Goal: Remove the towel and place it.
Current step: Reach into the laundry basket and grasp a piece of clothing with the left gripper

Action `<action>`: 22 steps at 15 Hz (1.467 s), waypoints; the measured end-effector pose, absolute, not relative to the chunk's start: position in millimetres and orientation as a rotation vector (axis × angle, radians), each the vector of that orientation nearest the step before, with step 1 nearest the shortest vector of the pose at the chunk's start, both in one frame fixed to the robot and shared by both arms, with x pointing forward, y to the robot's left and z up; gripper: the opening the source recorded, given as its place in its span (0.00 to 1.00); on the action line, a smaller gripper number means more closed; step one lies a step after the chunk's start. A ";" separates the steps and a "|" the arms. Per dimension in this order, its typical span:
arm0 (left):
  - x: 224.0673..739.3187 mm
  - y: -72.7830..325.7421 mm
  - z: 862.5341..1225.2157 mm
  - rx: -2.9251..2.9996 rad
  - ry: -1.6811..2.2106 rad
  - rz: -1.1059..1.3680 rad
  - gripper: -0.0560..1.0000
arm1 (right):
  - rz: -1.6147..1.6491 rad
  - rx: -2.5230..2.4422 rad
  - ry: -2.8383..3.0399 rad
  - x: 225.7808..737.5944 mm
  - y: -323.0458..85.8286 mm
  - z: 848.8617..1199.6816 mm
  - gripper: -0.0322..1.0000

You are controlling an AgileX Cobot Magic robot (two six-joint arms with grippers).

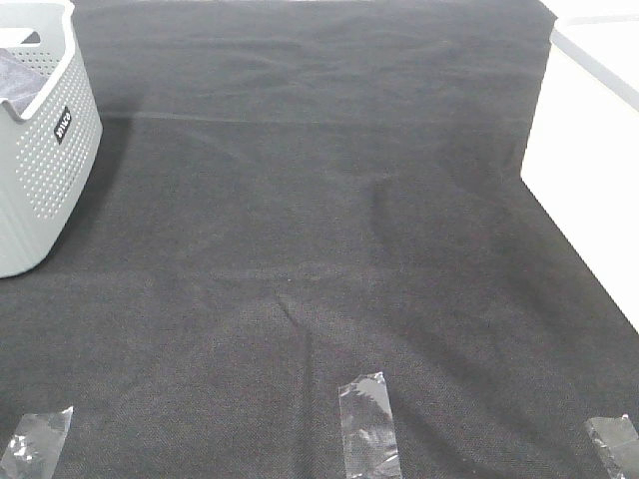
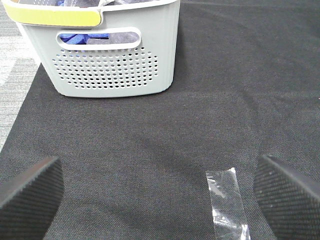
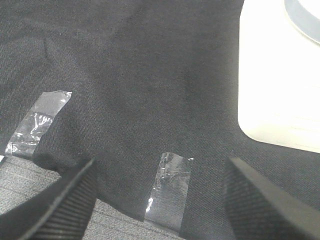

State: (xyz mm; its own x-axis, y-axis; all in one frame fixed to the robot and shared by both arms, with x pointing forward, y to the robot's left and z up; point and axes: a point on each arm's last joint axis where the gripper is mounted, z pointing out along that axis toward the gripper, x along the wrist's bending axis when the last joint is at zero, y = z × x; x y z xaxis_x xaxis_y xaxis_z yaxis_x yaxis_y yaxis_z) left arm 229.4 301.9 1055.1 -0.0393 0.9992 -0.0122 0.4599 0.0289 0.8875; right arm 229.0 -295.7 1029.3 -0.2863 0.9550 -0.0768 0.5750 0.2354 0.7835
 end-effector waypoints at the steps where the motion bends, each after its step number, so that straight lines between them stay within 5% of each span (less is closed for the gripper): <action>1: 229.4 301.9 1055.1 1.518 1.591 0.954 0.98 | 0.880 1.397 1.952 229.0 -295.7 1029.3 0.71; 22: 229.4 301.7 1055.1 1.519 1.589 0.951 0.98 | 0.880 1.397 1.952 229.0 -295.7 1029.3 0.71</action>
State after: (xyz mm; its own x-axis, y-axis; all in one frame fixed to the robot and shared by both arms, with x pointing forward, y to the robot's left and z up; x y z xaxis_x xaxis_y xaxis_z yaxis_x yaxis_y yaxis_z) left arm 229.4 301.7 1055.1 -0.0371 0.9992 -0.0137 0.4599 0.0293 0.8875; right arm 229.0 -295.7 1029.3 -0.2863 0.9550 -0.0768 0.5750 0.2354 0.7835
